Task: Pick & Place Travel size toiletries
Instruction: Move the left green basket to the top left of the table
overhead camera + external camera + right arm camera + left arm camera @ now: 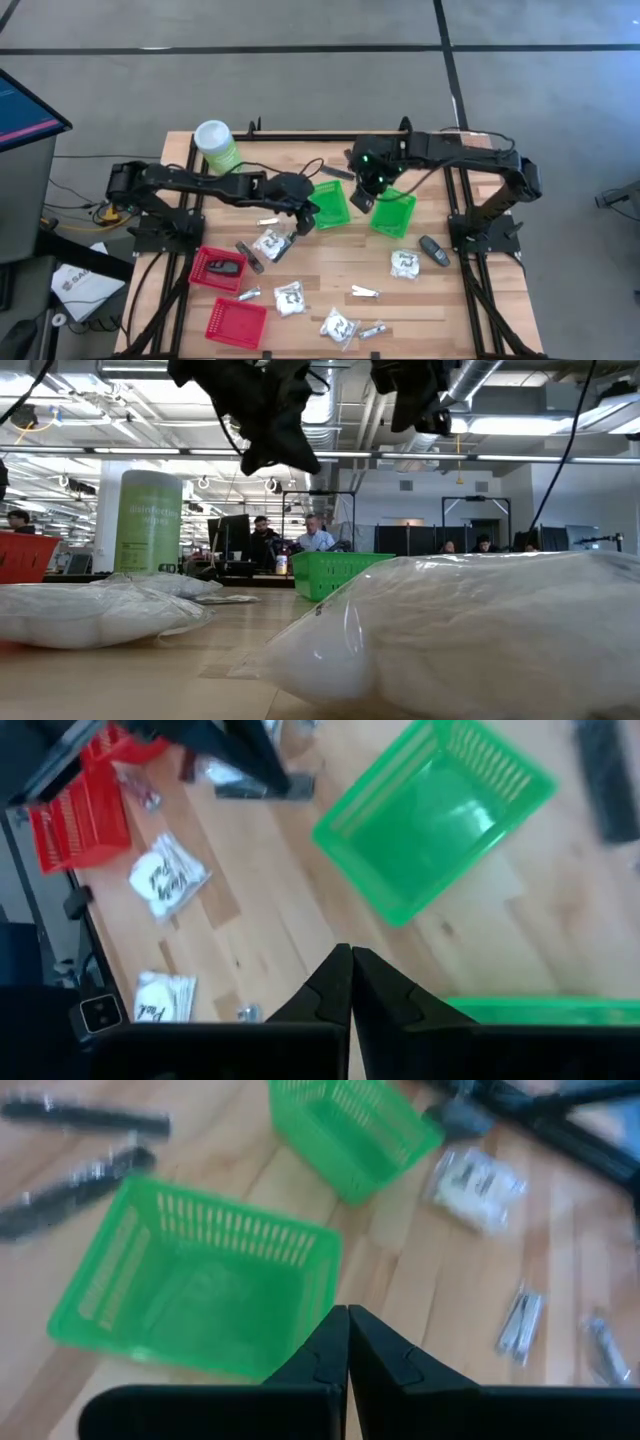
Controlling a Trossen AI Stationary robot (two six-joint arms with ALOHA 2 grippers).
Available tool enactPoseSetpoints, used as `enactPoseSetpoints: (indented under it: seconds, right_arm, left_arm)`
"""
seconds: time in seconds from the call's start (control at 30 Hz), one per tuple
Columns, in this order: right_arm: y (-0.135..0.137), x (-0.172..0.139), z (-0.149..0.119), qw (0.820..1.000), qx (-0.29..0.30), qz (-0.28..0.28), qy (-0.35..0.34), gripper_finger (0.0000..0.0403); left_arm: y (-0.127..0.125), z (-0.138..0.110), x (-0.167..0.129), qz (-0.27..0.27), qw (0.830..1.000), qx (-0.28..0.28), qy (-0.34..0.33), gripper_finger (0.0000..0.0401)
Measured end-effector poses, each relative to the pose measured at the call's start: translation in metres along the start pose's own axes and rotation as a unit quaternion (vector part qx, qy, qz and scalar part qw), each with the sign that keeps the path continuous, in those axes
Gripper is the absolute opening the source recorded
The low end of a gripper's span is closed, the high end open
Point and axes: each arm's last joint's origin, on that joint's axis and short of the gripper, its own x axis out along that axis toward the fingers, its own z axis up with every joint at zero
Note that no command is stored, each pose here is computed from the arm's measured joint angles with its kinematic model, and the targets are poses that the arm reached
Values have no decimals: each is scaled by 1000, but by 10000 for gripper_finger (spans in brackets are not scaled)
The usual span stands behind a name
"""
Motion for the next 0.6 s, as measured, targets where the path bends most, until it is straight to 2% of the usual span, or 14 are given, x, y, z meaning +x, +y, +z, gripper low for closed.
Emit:
enactPoseSetpoints:
  seconds: [0.2, 0.37, 0.47, 0.6]
  right_arm:
    - [-3, 4, -31, 999, 24, 18, -14, 0]
    - [-15, 7, -56, 1000, 24, -2, -2, 0]
    - [-16, 9, -61, 1000, 10, -8, -8, 0]
    - [-16, 11, -61, 1000, -9, -12, -20, 0]
  left_arm:
    - [4, -5, 16, 6, 1000, -6, 20, 0]
    - [6, -14, 34, 23, 999, -11, 45, 0]
    - [8, -17, 41, 38, 998, 1, 53, 0]
    - [-2, -5, 43, 29, 998, 44, 41, 0]
